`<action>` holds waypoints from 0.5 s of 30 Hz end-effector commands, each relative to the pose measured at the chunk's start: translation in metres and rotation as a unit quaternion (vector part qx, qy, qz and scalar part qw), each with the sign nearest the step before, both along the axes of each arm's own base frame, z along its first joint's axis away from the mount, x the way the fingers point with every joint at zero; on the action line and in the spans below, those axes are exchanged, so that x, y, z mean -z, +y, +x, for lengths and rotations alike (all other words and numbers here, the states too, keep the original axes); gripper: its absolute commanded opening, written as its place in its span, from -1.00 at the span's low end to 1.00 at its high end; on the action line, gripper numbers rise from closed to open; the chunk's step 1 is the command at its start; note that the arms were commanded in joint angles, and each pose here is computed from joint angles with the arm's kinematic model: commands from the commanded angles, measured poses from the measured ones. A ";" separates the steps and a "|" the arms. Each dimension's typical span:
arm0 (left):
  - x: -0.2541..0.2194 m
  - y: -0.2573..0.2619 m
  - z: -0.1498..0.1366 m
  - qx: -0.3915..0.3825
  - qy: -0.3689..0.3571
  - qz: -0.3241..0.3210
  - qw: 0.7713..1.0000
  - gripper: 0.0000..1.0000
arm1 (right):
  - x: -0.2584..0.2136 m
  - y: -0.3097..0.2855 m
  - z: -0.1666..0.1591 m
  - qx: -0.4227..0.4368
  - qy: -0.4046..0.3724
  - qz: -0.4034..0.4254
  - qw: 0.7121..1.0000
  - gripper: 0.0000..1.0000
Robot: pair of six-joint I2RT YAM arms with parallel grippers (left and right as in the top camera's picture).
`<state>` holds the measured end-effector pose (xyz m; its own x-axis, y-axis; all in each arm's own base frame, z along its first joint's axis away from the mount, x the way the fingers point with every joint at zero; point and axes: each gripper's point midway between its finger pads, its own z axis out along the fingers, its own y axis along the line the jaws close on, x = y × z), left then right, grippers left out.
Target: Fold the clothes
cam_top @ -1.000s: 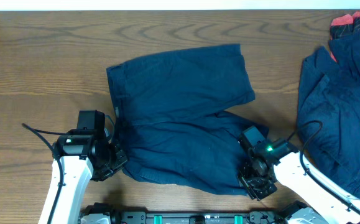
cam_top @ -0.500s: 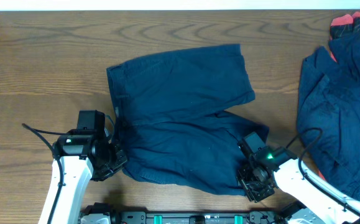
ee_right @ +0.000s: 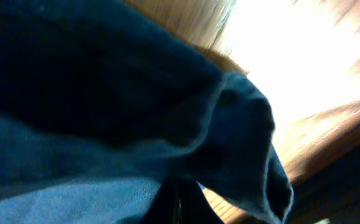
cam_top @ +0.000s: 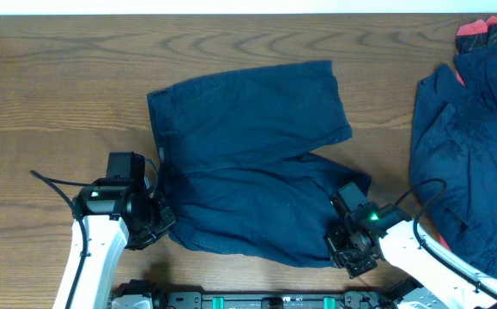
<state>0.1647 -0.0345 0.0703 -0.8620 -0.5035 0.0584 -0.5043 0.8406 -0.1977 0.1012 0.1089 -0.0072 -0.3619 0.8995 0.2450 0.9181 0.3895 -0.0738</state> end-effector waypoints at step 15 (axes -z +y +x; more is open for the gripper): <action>-0.004 0.001 -0.013 0.001 0.029 0.002 1.000 -0.88 | -0.123 -0.053 0.078 -0.132 -0.125 -0.152 0.971 -0.98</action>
